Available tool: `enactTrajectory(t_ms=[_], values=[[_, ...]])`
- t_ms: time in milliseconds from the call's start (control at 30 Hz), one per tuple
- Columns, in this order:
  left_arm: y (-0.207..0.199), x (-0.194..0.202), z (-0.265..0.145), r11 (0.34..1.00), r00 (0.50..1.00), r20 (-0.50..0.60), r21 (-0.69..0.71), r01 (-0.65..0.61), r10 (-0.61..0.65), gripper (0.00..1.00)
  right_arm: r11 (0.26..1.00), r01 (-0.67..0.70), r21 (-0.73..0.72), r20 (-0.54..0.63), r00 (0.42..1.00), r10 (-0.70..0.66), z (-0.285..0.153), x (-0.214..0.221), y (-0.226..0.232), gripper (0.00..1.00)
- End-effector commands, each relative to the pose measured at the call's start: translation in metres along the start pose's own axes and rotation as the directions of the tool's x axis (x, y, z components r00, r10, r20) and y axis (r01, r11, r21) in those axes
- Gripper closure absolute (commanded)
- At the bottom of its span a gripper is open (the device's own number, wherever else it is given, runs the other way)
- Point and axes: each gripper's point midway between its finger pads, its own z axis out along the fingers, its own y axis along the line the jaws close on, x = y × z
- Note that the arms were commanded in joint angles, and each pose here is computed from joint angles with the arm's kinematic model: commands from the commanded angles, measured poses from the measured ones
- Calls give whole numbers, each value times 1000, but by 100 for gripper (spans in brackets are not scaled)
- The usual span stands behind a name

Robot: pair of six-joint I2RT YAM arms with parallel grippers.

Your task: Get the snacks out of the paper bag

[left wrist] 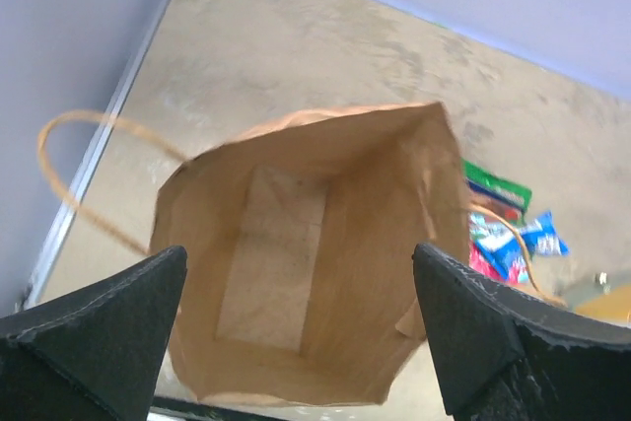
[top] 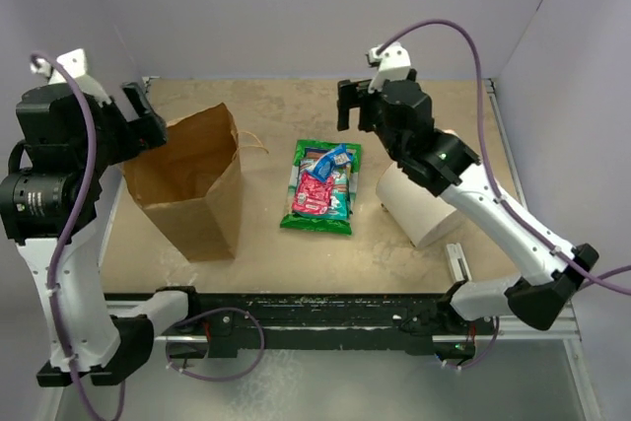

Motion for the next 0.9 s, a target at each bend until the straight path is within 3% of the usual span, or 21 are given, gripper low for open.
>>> enactTrajectory(t_ms=[0,100,200,433,533,867], values=[[-49,-30,-33,927,941,208,212,-308,266,1,982,-149,119,69,988,141,-51,-36,-52,1],[-75,-30,-56,850,895,286,312,-425,343,1,965,-181,190,58,983,173,-88,-33,-80,1],[-90,-34,-65,817,883,320,361,-450,345,1,944,-223,242,33,975,221,-129,-28,-103,0],[-156,-43,-77,732,958,285,647,-216,31,1,924,-348,159,65,938,342,-200,-39,-119,0],[-167,-36,-77,693,971,237,705,-149,-33,1,916,-369,158,79,929,361,-213,-41,-125,1],[-155,-33,-74,735,974,225,661,-148,-6,1,921,-372,119,139,924,356,-221,-68,-126,0]])
